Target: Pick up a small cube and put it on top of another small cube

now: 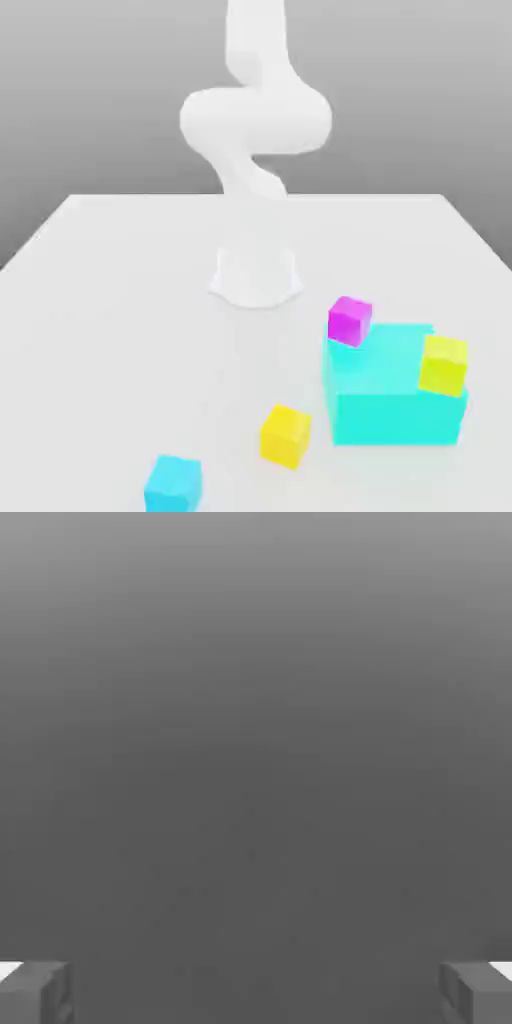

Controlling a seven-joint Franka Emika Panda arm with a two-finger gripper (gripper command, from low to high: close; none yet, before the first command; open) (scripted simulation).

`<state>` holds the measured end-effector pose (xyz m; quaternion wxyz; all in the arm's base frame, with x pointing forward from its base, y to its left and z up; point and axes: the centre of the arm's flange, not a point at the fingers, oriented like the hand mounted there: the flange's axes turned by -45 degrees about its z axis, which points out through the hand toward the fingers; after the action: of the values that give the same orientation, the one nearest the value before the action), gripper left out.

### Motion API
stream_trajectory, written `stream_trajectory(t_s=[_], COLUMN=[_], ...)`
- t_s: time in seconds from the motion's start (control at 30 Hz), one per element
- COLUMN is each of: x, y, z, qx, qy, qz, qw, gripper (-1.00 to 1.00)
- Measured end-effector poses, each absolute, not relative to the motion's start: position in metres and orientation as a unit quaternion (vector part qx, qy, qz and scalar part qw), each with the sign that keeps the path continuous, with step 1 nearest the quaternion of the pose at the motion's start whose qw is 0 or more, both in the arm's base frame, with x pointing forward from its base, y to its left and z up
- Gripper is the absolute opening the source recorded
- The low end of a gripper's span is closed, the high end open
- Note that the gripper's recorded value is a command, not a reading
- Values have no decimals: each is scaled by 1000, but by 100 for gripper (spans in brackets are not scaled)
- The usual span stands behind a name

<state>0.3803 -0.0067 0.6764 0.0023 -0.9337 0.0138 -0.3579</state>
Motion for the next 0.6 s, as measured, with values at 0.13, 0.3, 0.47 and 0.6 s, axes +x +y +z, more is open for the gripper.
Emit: stream_trajectory(t_s=[0.13,0.3,0.47,0.6], x=[429,473,499,507], y=[-19,-36,-53,-69], z=[614,529,438,363], qx=[-952,-970,-983,-990], qy=[26,42,58,73], qz=[-305,-240,-174,-121], qw=[2,1,0,0], gripper=[0,0,0,0])
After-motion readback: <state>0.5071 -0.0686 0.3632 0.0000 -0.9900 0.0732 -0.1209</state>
